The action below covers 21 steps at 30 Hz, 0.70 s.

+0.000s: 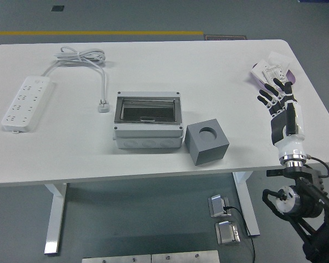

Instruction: Fetch the battery,place it into the box,close the lid of the box

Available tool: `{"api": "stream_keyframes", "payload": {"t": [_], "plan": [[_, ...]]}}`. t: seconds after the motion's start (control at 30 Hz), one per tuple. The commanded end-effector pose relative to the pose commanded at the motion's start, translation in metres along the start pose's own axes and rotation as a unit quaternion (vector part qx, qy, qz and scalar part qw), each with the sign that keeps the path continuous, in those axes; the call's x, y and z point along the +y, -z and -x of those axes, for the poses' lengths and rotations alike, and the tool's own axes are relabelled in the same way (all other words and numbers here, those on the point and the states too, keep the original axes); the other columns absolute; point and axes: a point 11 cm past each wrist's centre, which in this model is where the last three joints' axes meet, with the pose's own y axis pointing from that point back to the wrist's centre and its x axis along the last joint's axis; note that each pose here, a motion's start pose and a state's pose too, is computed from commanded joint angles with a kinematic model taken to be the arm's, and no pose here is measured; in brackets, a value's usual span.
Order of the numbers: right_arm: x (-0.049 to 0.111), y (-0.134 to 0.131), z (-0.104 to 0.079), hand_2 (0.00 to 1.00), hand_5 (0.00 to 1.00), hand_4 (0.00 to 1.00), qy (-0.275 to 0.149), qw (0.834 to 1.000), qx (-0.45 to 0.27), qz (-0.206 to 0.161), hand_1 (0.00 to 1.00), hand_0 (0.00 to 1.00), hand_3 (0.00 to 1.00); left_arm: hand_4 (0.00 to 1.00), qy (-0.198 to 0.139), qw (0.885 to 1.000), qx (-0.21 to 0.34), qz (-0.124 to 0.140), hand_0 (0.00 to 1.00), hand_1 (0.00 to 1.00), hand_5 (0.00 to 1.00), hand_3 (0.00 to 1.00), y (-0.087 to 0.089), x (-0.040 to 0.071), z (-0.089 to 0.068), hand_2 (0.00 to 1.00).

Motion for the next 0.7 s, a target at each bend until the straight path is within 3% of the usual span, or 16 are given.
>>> {"api": "stream_keyframes", "payload": {"t": [0.5,0.7], "plan": [[0.002,-0.002,0.001,0.720,0.779,0.859,0.005,1.000,0.014,0.007,0.691,0.737,0.752,0.366,-0.006,1.000,-0.003,-0.005,0.637,0.653,0.002,0.532,0.005,-0.001,-0.007,0.558],[-0.002,0.006,0.003,0.721,0.783,0.861,0.017,0.998,0.056,0.005,0.691,0.739,0.749,0.368,-0.005,1.000,-0.001,-0.006,0.637,0.653,0.002,0.533,0.005,-0.001,-0.005,0.558]]}}
